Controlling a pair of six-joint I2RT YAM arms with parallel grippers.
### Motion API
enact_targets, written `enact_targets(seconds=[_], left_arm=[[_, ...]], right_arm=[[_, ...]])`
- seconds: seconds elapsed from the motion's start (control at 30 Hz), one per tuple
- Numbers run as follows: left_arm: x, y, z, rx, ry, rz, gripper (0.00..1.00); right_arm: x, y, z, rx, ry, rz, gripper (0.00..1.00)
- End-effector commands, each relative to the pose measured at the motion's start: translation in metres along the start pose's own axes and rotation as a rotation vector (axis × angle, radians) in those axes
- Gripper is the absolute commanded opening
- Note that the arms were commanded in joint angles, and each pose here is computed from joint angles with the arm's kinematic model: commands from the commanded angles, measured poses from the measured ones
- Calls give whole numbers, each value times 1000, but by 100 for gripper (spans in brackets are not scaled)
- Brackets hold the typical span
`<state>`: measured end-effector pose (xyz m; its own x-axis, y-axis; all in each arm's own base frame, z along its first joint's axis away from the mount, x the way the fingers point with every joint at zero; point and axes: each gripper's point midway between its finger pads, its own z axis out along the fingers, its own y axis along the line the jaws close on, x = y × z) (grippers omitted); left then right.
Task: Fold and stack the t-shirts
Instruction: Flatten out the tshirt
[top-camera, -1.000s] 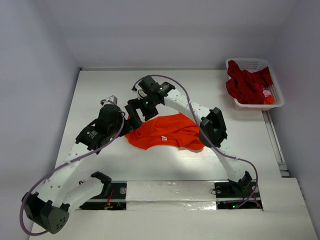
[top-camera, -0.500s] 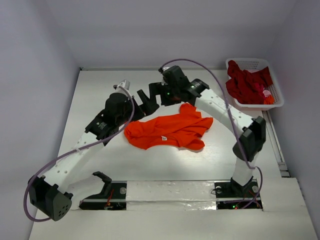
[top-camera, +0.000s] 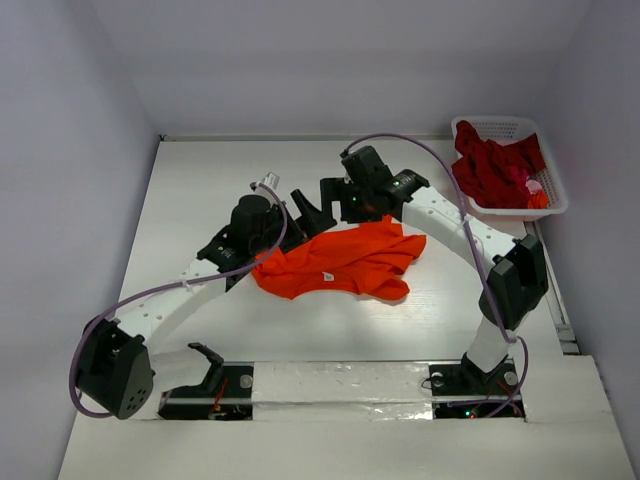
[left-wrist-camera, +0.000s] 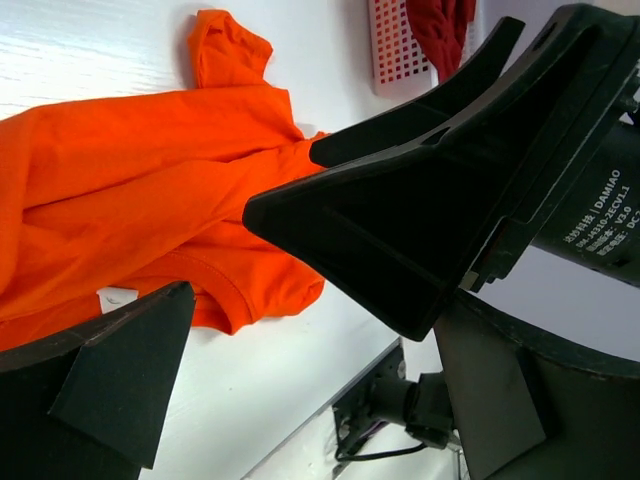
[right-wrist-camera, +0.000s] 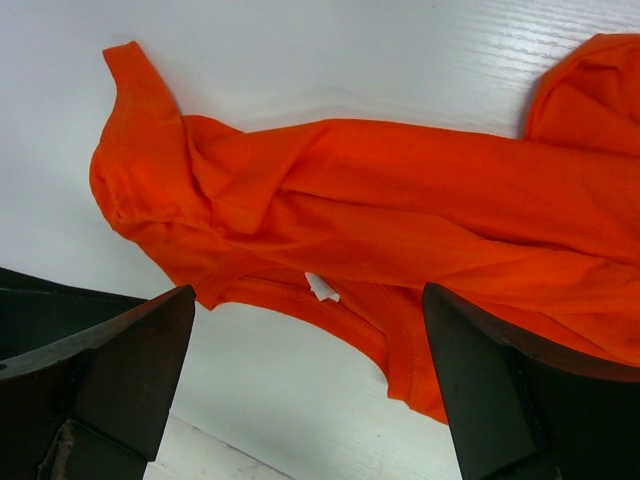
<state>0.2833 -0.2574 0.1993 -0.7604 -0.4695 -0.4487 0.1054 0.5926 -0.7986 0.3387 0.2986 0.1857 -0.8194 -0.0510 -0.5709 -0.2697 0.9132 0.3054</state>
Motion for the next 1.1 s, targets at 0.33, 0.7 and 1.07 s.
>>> enact_targets(seconds=[0.33, 0.7, 1.07], left_arm=[[26, 171, -66, -674, -35, -90, 87], [41, 203, -71, -822, -1, -131, 83], [19, 162, -63, -690, -37, -144, 81]], right_arm=[[-70, -35, -89, -14, -315, 134, 100], [-72, -49, -93, -15, -333, 160, 100], [-73, -59, -87, 11, -327, 170, 100]])
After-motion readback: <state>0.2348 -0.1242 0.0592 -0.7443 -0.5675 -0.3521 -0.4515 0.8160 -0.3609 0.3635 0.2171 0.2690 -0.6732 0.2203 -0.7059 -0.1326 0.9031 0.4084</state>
